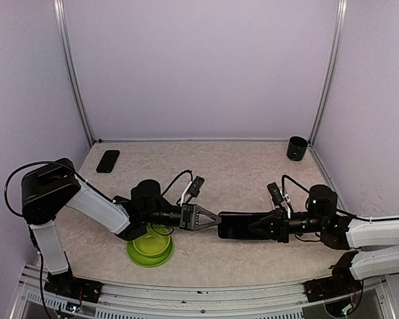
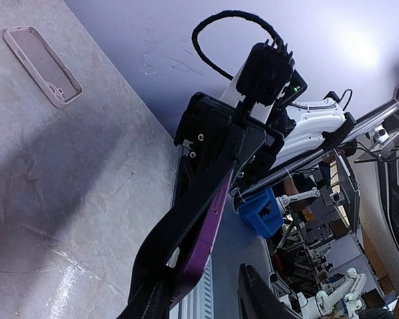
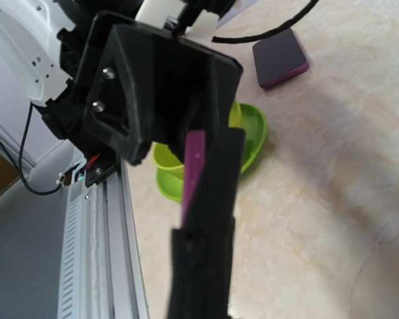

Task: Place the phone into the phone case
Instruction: Press the corner of the phone case at the bottom left corner of the phone case.

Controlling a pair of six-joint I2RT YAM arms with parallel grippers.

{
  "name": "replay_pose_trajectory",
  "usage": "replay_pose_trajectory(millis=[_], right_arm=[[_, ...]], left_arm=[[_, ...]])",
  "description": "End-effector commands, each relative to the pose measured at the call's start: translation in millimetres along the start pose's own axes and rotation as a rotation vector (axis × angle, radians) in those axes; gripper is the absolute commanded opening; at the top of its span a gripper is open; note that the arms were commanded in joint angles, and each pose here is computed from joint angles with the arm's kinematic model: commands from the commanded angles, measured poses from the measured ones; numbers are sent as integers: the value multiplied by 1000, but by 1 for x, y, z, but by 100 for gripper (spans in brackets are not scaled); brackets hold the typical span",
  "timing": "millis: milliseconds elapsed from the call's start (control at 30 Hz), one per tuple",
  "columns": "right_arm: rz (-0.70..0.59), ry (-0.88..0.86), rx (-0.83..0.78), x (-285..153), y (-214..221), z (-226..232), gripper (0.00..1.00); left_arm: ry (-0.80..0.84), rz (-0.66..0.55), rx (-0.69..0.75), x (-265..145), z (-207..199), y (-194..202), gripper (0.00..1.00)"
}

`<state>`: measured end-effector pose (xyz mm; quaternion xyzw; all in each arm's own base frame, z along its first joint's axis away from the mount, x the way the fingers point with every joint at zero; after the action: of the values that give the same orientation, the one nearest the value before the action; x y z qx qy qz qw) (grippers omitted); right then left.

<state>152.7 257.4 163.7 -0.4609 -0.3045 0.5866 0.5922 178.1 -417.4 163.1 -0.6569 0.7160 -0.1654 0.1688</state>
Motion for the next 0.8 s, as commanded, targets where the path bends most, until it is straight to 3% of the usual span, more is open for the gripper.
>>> replay_pose_trajectory(millis=[0, 400, 667, 767], right_arm=[[-80, -135, -142, 0, -24, 32, 8], [-79, -155, -159, 0, -22, 37, 7], [-77, -171, -170, 0, -21, 41, 7], [-74, -169, -169, 0, -20, 41, 7]], left_arm=[[68, 21, 63, 13, -16, -1, 34], [88, 30, 67, 13, -18, 0, 17], [105, 37, 52, 18, -19, 0, 0], [103, 32, 55, 19, -19, -2, 0]])
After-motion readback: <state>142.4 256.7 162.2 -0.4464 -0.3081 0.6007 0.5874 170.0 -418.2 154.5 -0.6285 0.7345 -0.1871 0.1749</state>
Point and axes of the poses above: each gripper's point midway between its finger pads, its own x axis out along the fingers, its own z axis along the line the jaws close on, y = z × x, the point moved 2 cm from there along -x, back along the fingers, and after that the axes turned 8 degrees about -x, right-handed, at the moved point
